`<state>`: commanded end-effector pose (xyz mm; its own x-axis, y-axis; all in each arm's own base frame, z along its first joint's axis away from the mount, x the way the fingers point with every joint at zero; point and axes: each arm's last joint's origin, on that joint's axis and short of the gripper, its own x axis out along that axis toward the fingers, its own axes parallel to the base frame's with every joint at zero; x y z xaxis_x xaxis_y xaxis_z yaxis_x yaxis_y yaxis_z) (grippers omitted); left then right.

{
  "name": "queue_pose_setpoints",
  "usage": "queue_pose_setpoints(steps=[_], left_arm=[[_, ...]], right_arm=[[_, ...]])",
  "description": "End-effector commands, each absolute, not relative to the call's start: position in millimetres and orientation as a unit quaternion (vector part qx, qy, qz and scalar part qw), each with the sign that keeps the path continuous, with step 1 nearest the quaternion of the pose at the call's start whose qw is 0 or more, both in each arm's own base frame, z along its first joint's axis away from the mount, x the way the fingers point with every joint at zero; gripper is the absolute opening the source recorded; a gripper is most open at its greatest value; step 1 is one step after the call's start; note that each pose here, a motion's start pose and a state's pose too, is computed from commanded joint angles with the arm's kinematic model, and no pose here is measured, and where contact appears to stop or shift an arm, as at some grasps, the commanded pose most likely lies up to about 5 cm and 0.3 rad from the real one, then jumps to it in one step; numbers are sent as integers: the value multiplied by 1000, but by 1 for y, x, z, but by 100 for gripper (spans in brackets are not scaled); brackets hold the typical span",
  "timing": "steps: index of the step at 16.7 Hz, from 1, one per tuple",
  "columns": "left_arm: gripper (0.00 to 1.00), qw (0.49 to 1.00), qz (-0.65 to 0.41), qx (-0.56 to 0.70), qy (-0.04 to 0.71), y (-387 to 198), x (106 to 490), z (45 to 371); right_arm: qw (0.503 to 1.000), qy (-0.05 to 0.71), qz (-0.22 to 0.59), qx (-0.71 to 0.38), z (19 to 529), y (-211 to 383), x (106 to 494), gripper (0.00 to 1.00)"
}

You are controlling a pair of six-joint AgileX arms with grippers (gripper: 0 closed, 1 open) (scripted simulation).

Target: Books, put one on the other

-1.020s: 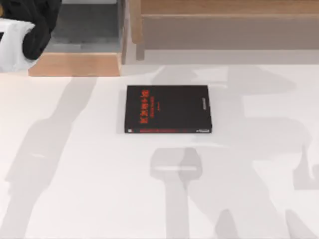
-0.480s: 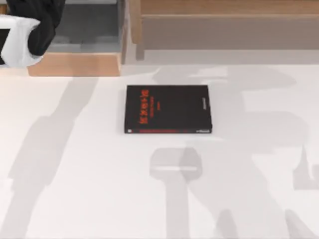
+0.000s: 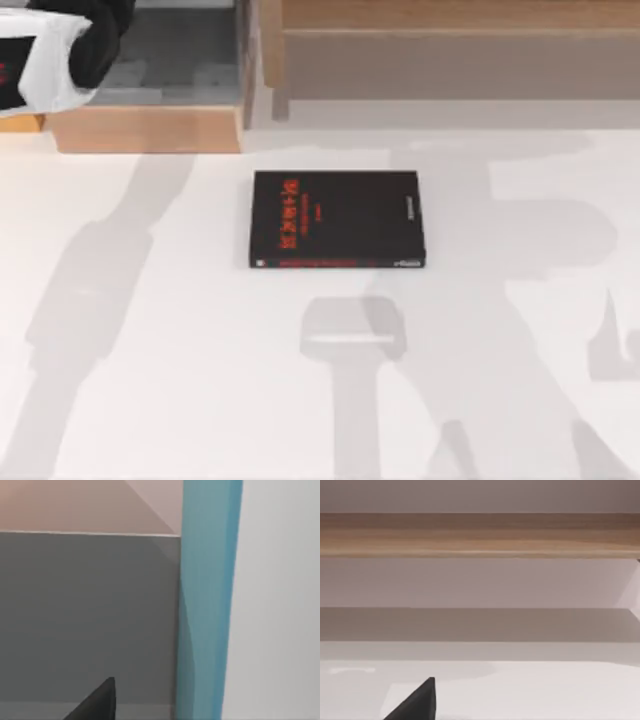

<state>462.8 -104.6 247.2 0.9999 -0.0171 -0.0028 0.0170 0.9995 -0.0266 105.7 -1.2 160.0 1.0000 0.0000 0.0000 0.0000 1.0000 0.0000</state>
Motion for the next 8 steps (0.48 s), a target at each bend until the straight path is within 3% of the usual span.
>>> queue_pose_setpoints(steps=[3, 8], left_arm=[[100, 1000, -9, -13, 2, -105, 463, 247], [62, 1000, -9, -13, 2, -105, 463, 247]], right_arm=[[1000, 0, 0, 0, 160, -1, 106, 100], [1000, 0, 0, 0, 160, -1, 106, 100]])
